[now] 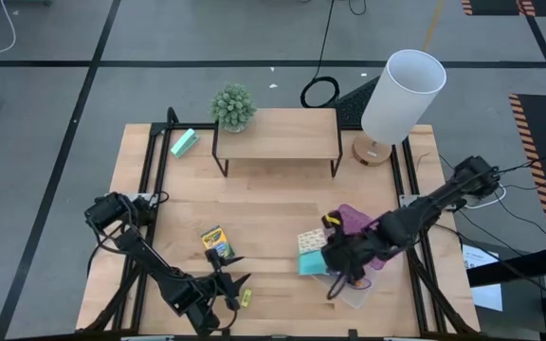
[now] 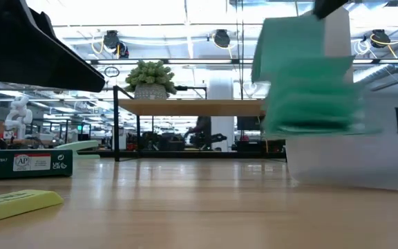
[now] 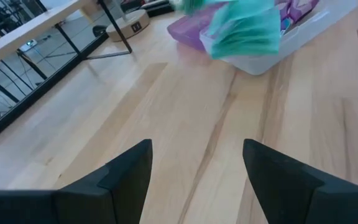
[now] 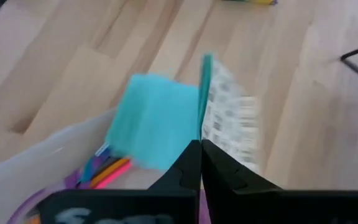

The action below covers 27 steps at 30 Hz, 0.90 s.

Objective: Pack school essentials
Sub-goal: Put the blue sticky notes into the purple supply box

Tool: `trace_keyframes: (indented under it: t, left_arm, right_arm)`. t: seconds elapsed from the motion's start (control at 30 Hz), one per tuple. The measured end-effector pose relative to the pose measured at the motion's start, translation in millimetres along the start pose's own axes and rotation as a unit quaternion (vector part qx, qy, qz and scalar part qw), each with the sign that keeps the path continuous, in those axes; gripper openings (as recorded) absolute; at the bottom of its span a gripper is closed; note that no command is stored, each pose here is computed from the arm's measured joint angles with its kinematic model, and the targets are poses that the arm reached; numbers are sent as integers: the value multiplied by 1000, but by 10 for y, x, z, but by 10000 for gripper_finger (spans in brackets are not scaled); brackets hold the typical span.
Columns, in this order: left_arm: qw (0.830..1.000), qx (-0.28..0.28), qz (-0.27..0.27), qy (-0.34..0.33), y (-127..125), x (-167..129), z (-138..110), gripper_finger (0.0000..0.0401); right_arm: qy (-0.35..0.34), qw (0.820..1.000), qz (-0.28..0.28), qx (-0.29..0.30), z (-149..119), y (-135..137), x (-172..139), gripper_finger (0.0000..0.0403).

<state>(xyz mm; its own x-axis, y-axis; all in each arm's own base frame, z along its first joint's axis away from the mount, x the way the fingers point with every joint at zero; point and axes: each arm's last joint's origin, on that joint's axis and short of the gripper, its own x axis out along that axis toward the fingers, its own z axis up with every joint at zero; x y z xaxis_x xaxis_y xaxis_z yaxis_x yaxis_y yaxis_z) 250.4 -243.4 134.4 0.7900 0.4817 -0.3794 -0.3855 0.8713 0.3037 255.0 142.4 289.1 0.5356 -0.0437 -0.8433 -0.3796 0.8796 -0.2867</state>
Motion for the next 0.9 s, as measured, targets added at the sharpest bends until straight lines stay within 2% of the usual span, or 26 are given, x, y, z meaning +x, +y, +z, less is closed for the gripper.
trace_keyframes:
  t: [0.2,0.57,0.77,0.9]
  left_arm:
    - [1000,-3,5,2,16,41,13,253]
    - [1000,-9,9,16,52,150,43,253]
    - [1000,-19,6,22,59,208,70,253]
    - [1000,-17,4,23,62,236,85,253]
  right_arm:
    - [14,1000,14,17,-80,149,-57,0]
    - [56,998,15,29,-375,301,268,0]
    - [53,998,18,32,-393,314,301,0]
    - [40,997,31,59,-364,323,303,0]
